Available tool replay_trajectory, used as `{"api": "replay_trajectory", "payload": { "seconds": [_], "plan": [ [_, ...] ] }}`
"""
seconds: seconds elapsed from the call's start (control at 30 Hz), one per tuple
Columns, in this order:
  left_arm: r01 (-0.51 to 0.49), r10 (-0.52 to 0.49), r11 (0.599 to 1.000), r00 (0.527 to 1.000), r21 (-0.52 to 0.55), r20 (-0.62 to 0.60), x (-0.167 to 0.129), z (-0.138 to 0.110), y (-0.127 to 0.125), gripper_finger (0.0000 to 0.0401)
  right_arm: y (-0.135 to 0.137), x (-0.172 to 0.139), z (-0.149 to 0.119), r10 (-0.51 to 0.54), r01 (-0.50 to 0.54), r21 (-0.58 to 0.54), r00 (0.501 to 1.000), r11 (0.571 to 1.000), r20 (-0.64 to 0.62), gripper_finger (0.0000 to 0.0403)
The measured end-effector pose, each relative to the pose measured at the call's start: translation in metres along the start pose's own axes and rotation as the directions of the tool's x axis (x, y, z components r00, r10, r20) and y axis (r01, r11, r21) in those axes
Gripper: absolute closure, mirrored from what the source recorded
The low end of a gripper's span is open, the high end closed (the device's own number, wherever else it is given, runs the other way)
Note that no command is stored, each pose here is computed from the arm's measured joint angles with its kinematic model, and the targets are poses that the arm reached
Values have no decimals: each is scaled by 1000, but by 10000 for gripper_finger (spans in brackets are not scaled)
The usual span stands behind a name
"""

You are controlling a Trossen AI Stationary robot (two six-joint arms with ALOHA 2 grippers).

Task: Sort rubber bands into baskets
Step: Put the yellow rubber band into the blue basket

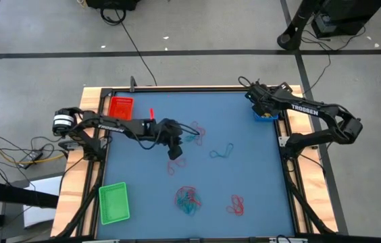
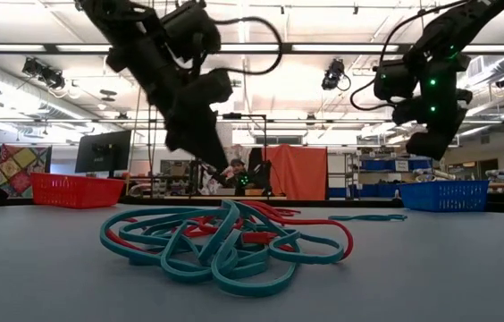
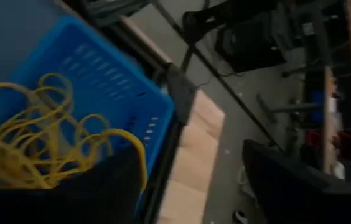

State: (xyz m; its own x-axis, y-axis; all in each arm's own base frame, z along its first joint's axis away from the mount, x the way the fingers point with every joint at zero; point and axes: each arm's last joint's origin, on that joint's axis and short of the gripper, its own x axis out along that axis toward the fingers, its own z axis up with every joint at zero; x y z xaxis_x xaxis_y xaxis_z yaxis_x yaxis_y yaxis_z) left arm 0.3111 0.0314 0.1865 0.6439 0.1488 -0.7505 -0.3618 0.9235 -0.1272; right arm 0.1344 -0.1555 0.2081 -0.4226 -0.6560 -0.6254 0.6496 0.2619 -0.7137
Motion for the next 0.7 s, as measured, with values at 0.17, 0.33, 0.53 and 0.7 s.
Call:
{"api": "replay_trajectory", "payload": {
  "seconds": [0.17, 0.33, 0.53, 0.7],
  "plan": [
    [-11, 10, 999, 999, -37, -46, 4, -16, 2, 316, -12, -7, 4, -152, 152, 68, 988, 986, 5, 95],
    [1, -4, 999, 998, -46, -59, 6, -26, -4, 316, -9, -11, 9, 42, -42, 55, 999, 998, 11, 100],
    [15, -17, 1000, 998, -27, -66, 5, -30, -10, 316, -15, -6, 7, -114, 115, 54, 993, 992, -15, 121],
    [12, -14, 1000, 998, -26, -65, 5, -30, -10, 316, -13, -7, 6, -58, 59, 48, 998, 997, -27, 138]
  ]
}}
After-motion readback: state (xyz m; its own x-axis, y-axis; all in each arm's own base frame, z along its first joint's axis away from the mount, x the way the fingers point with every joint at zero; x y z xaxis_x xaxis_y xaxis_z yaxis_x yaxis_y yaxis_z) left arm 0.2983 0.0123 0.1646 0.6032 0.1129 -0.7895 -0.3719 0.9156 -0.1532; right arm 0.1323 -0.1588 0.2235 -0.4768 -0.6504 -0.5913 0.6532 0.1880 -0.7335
